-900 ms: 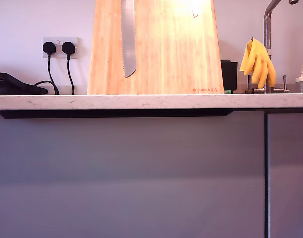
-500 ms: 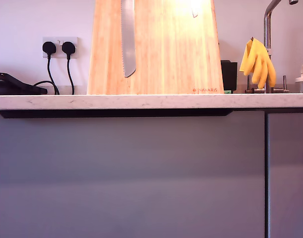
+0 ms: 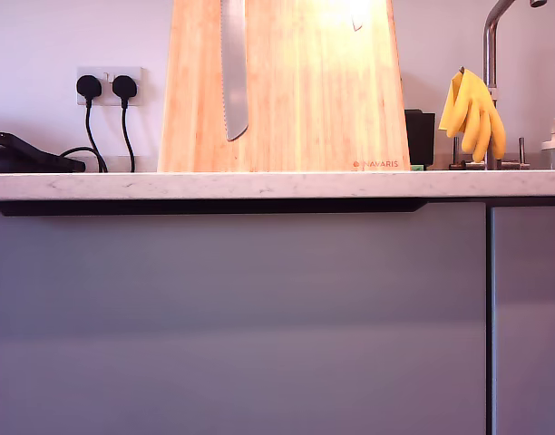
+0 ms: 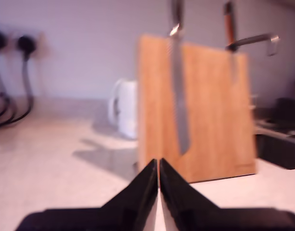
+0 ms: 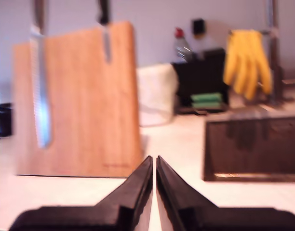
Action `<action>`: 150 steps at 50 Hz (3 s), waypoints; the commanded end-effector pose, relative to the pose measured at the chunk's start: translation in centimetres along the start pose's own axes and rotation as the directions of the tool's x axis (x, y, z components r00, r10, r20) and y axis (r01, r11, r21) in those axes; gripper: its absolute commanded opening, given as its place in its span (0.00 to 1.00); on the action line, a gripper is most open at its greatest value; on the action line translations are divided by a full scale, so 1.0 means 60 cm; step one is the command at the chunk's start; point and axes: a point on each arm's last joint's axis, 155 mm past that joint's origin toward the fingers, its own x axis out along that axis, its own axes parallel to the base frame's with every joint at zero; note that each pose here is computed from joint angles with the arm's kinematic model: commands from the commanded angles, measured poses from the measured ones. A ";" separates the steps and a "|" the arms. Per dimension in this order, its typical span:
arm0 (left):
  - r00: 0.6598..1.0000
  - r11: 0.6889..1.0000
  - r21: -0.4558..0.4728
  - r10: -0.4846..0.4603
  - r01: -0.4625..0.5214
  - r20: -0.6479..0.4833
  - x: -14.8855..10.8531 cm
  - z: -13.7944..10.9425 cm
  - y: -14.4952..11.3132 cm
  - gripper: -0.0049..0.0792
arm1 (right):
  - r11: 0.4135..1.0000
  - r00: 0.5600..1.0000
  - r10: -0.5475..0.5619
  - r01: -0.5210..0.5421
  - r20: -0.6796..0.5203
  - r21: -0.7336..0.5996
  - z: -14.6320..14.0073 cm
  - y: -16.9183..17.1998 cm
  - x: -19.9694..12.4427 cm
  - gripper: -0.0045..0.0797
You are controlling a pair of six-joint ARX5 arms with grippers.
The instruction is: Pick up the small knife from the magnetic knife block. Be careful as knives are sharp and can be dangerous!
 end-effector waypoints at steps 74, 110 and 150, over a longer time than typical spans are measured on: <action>0.794 0.923 0.050 -0.299 0.381 -0.530 0.351 -0.056 0.059 0.73 | 0.960 0.926 0.276 -0.253 -0.258 0.121 0.043 0.077 0.051 0.06; 0.657 0.832 -0.229 -0.543 0.505 -0.523 0.440 -0.158 0.089 0.73 | 0.955 0.927 0.292 -0.272 -0.234 0.113 0.068 0.075 0.082 0.10; 0.625 0.787 -0.264 -0.607 0.557 -0.492 0.438 -0.155 0.060 0.27 | 0.928 0.889 0.371 -0.344 -0.268 0.145 0.150 0.093 0.254 0.37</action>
